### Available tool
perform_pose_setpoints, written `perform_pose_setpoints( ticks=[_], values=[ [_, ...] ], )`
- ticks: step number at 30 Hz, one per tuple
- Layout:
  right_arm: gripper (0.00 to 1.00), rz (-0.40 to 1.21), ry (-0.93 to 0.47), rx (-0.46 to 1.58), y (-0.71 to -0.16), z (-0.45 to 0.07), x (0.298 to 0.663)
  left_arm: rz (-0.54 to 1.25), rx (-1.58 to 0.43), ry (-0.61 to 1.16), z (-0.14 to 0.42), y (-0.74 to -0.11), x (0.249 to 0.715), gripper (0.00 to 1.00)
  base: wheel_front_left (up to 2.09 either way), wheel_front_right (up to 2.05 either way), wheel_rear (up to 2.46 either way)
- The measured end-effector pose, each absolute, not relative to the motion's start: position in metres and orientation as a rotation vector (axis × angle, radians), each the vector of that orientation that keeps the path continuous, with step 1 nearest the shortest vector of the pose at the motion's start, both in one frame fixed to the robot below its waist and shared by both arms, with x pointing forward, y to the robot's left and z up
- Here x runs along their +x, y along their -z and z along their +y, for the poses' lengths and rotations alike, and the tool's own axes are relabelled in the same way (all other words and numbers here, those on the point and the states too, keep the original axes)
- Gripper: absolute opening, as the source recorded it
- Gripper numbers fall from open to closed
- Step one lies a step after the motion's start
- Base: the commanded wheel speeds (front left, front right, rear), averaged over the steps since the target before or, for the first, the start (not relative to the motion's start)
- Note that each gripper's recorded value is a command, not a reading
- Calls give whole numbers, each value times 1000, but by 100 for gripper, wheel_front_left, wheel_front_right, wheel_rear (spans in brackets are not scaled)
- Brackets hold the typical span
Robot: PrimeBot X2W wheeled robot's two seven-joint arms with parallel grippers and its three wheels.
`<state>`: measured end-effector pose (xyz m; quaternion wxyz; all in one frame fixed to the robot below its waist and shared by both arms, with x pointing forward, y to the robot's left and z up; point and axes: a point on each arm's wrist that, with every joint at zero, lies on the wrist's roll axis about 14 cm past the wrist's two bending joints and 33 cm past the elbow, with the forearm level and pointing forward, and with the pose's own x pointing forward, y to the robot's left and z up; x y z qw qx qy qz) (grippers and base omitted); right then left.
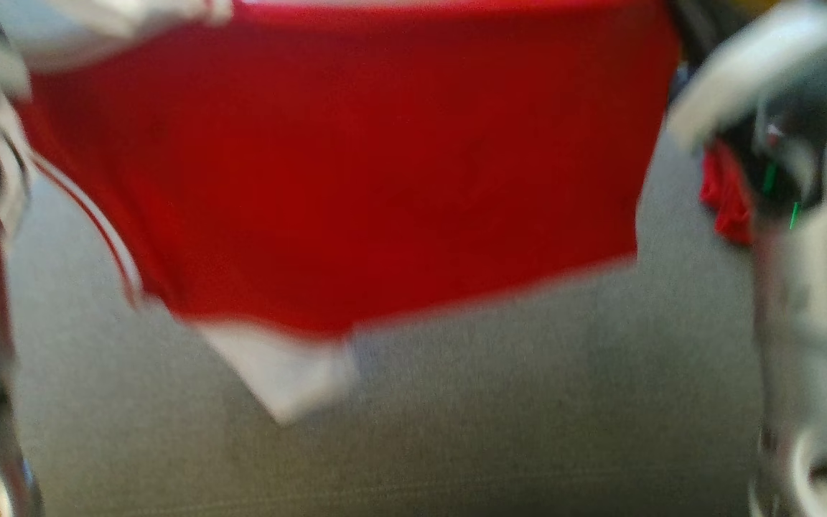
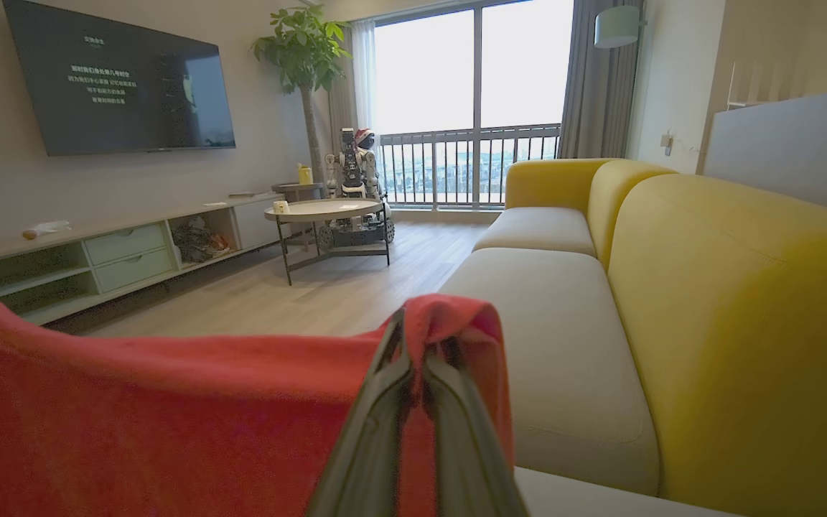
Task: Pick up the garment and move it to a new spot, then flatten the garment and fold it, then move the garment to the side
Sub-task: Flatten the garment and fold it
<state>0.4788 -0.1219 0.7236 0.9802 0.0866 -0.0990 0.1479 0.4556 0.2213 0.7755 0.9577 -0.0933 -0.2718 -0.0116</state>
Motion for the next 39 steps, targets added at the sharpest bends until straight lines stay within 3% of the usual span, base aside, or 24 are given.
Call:
perform_pose_setpoints(
  ticks=[6,12,15,20,28,32,39],
  values=[
    [0,-280,-288,71,-780,-108,569,-623,-99,62,204,-828,541,0,0,0,0],
    [0,-437,-215,144,-794,-124,642,-727,-57,-24,217,-837,607,0,0,0,0],
    [0,-457,-183,198,-773,-131,672,-732,-70,-28,212,-830,633,0,0,0,0],
    [0,-308,-168,473,-698,-128,705,-628,-96,0,200,-782,660,0,0,0,0],
    [0,-31,-148,525,-560,-96,711,-368,-18,36,200,-648,660,0,0,0,0],
    [0,159,-150,492,-497,-85,685,-213,21,45,205,-583,636,0,0,0,0],
    [0,343,-146,472,-462,-87,636,-37,110,82,214,-525,575,0,0,0,0]
  ],
)
